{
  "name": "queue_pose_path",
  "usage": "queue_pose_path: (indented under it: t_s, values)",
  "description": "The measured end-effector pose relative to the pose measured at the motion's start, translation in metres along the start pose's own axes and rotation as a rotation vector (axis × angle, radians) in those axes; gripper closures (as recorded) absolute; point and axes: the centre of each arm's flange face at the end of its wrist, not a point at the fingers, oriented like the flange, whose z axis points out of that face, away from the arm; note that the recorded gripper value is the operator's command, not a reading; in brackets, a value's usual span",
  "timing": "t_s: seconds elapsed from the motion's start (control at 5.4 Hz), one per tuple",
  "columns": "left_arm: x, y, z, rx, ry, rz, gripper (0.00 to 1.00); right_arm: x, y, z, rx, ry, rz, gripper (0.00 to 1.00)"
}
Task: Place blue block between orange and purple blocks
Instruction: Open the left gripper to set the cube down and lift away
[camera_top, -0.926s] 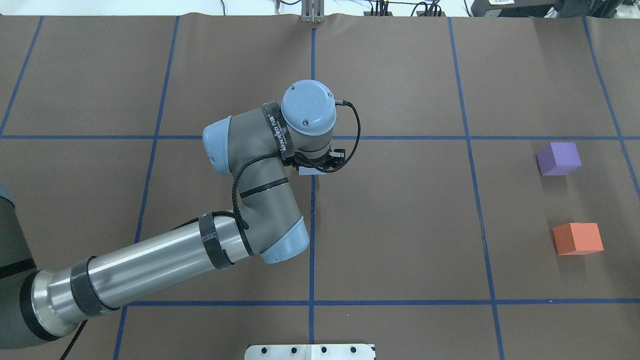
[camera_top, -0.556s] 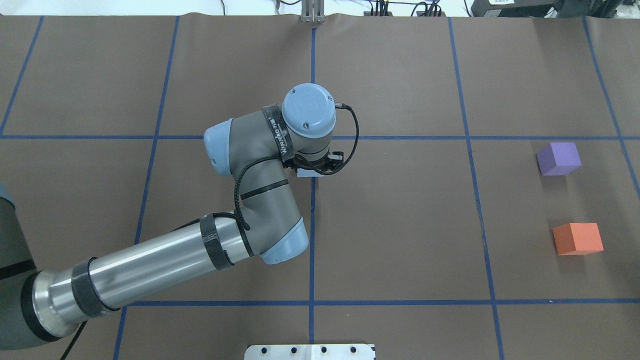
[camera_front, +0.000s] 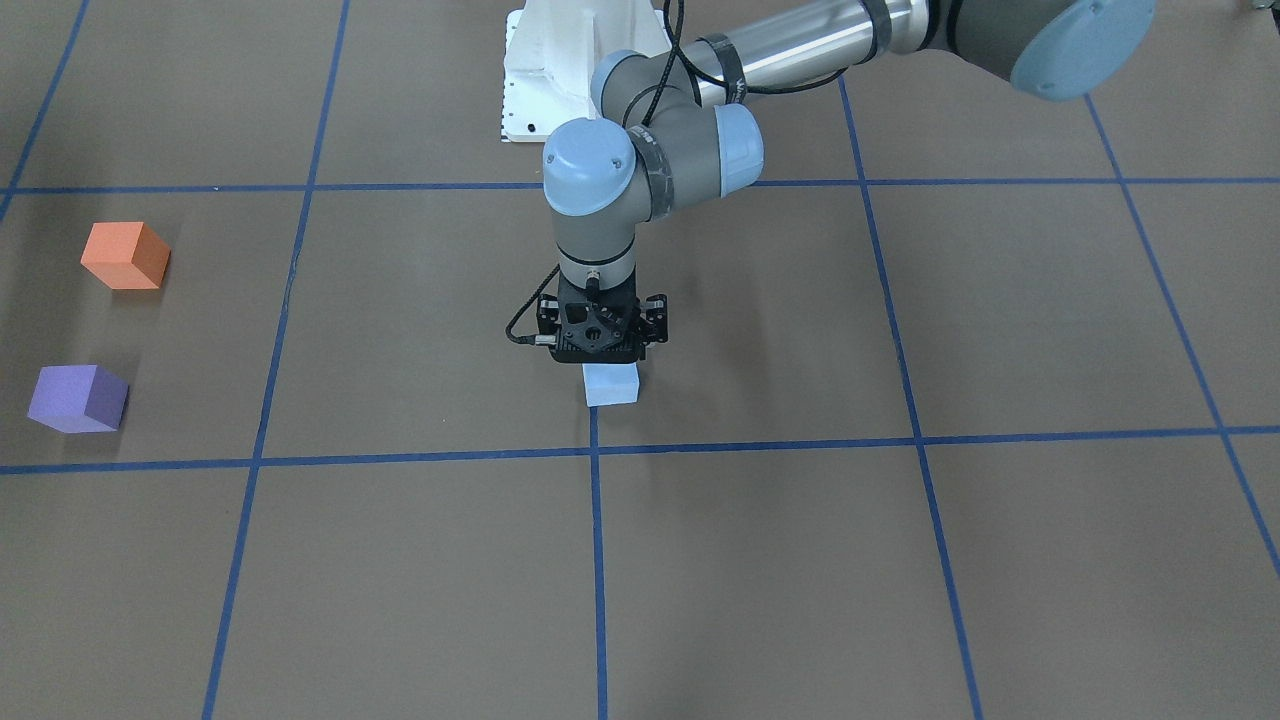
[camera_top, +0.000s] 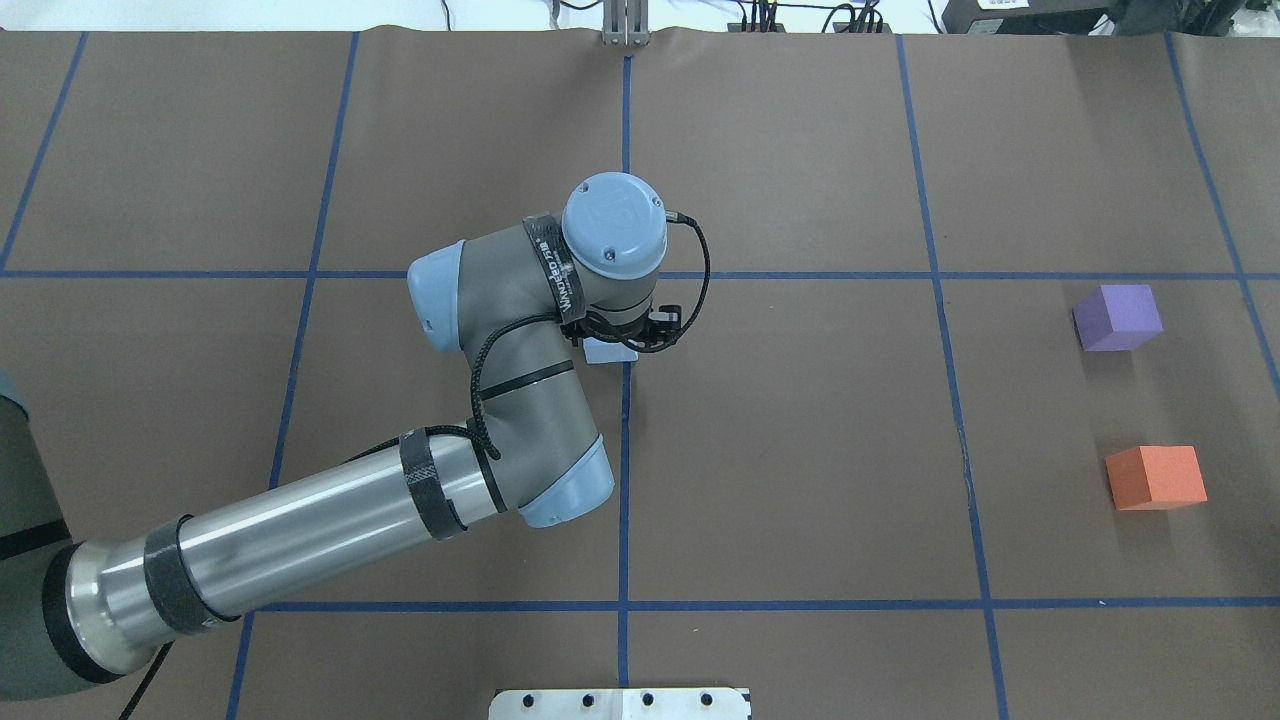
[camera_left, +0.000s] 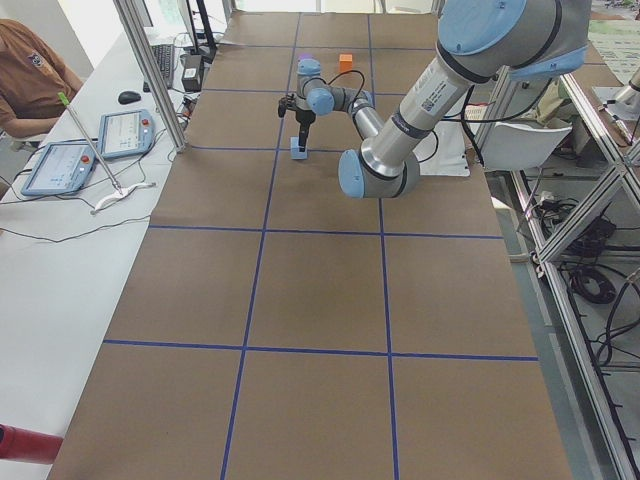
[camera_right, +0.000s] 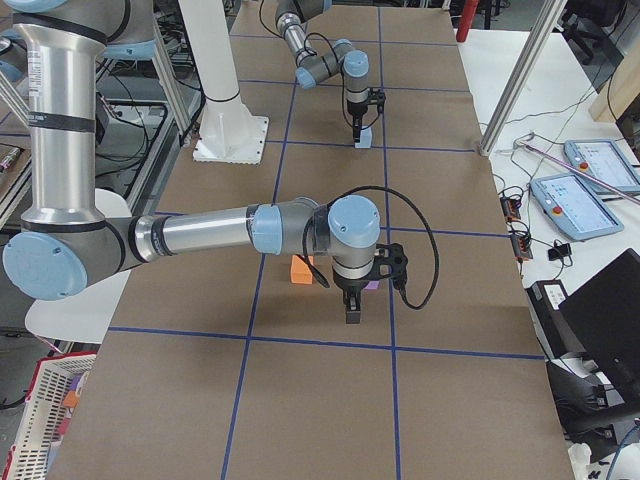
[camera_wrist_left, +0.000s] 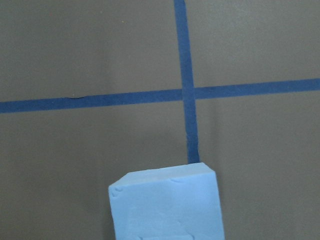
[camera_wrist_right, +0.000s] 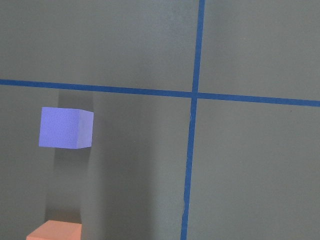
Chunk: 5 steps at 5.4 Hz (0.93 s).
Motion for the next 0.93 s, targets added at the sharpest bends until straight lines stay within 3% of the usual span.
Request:
queue_pose_path:
  t_s: [0.19, 0.56, 0.93]
  values:
    - [-0.002, -0.009, -0.017, 0.017, 0.019, -0.007, 0.0, -0.004, -0.006, -0.004, 0.01, 0.0, -0.011, 0.01]
    - [-0.043, -0.057, -0.094, 0.01, 0.052, -0.046, 0.0, -0.035, -0.044, -0.034, 0.049, 0.0, -0.024, 0.01]
    - [-0.135, -0.06, -0.141, 0.012, 0.006, 0.062, 0.0, -0.151, -0.102, -0.068, 0.066, -0.036, 0.026, 0.01]
